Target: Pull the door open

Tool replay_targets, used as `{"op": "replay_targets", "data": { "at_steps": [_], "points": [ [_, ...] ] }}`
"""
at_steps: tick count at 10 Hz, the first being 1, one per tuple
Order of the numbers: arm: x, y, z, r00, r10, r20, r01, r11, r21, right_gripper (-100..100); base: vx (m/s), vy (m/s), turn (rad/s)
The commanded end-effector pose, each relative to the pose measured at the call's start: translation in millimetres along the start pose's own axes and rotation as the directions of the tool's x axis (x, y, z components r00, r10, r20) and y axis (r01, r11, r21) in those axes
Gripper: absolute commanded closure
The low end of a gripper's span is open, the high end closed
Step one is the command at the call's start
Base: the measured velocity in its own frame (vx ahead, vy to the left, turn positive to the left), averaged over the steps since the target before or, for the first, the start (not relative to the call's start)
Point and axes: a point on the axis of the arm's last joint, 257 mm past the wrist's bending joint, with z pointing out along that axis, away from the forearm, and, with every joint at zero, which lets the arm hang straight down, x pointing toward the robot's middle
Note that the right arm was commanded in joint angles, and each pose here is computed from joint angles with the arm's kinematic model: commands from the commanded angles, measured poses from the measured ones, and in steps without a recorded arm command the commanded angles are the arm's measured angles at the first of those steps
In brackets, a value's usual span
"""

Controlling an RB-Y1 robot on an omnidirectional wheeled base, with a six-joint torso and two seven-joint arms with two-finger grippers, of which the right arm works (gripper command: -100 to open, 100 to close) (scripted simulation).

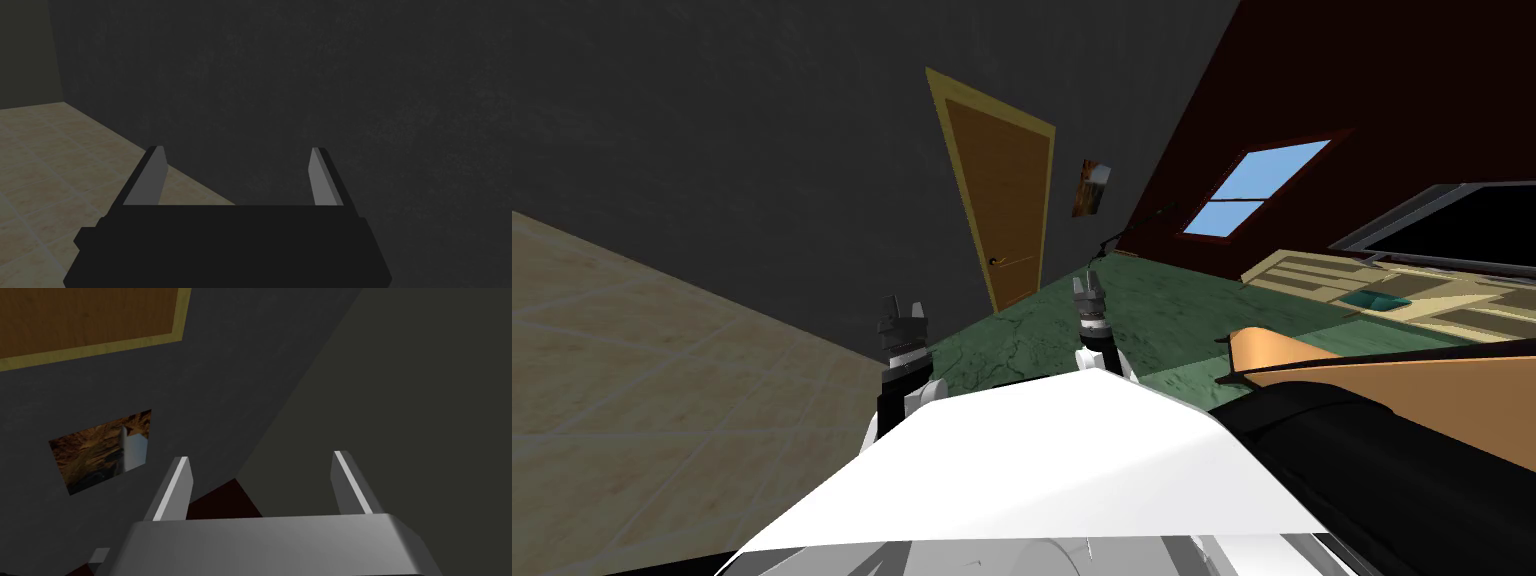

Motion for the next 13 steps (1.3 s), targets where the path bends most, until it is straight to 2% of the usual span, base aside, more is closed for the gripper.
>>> {"op": "replay_targets", "data": {
  "at_steps": [1,6,7,13],
  "points": [
    [-0.2,-10.2,-1.6,1.0,0.001,-0.004,-0.001,1.0,0.016,-100,0.039,0.003,0.096],
    [-2.0,-45.3,-7.9,1.0,0.003,-0.015,-0.002,0.997,0.071,-100,0.094,0.006,0.102],
    [-3.1,-57.8,-10.4,1.0,0.003,-0.018,-0.002,0.996,0.091,-100,0.099,0.008,0.134],
    [-9.4,-104.1,-20.9,1.0,0.003,-0.024,0.001,0.986,0.166,-100,0.097,0.001,0.117]
  ]
}}
